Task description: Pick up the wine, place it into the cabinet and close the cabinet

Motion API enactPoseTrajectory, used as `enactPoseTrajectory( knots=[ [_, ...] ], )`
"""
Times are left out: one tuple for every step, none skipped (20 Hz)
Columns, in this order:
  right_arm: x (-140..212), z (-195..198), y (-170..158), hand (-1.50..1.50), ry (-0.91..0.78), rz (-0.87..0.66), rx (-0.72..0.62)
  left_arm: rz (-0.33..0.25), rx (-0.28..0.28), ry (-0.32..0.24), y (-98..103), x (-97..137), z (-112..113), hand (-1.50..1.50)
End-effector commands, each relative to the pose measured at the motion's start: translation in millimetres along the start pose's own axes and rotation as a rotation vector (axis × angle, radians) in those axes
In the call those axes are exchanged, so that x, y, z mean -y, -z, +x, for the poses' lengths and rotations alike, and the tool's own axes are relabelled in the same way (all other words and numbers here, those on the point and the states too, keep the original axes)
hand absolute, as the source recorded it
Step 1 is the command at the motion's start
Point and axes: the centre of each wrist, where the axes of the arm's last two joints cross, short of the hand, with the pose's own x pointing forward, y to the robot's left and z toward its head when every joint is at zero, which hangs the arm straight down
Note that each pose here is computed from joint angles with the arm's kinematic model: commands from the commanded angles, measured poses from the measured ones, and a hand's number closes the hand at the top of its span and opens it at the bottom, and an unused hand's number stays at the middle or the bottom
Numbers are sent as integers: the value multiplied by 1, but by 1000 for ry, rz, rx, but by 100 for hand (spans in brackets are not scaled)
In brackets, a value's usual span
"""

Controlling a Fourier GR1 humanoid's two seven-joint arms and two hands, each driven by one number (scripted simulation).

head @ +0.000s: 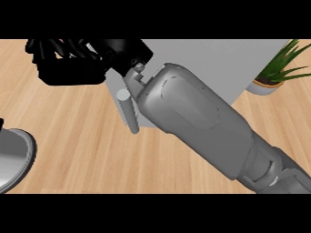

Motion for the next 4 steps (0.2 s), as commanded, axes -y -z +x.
enactPoseTrajectory(
  knots=[
    [63,-44,-10,150,-67,-207,-144,-1,-10,-1,0,-1,-1,-150],
    [52,-48,-10,150,-76,-199,-157,-4,8,2,3,-3,1,-150],
    [63,-45,-10,150,-54,-211,-141,-5,1,-3,5,1,1,-150],
    [58,-52,-10,150,-51,-198,-163,-11,-6,-13,3,-1,2,-150]
  ],
)
